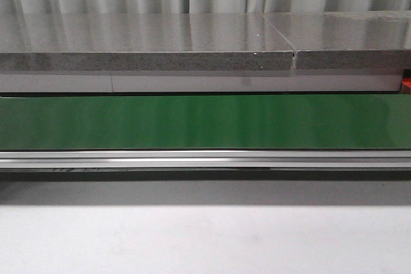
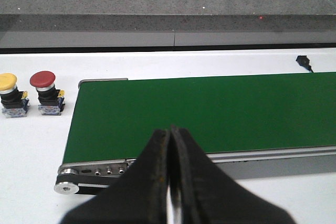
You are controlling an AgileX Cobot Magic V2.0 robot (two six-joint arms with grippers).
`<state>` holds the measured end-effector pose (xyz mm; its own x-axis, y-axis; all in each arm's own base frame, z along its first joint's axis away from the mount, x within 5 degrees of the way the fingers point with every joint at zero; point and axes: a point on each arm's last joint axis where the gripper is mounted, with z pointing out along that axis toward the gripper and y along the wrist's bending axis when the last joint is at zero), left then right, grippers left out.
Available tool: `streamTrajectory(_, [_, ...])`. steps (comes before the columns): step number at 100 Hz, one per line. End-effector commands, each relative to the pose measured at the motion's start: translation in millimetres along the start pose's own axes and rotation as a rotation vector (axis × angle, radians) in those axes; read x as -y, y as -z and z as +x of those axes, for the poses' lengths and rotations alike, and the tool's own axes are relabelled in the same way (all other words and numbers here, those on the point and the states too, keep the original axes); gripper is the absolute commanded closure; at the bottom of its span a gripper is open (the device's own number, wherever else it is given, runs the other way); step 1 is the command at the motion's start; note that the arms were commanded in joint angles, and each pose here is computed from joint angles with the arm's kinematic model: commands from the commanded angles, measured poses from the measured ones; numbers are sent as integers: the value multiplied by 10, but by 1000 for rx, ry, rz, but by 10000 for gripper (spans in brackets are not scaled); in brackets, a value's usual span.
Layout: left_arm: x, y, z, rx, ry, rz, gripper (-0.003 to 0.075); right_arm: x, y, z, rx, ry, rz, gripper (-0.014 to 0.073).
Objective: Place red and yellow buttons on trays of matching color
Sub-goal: 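Return the right gripper to hover above the belt, then move the left gripper down over the last red button on the table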
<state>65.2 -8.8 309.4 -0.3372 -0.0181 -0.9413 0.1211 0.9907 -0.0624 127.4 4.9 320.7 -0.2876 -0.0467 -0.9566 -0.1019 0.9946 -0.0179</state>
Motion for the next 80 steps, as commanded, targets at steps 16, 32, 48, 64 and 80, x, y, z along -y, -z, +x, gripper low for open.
streamTrajectory(16, [21,26,-139,88,6,22,638,28,40,-134,84,5,33,661])
streamTrajectory(32, [19,24,-119,66,6,19,325,28,40,-134,84,5,33,661])
streamTrajectory(48, [19,24,-117,64,6,19,101,28,40,-134,84,5,33,661])
streamTrajectory(64, [17,24,-121,68,2,17,99,28,40,-134,84,5,33,661])
streamTrajectory(80, [-50,-46,-196,56,95,-67,99,28,40,-134,84,5,33,661])
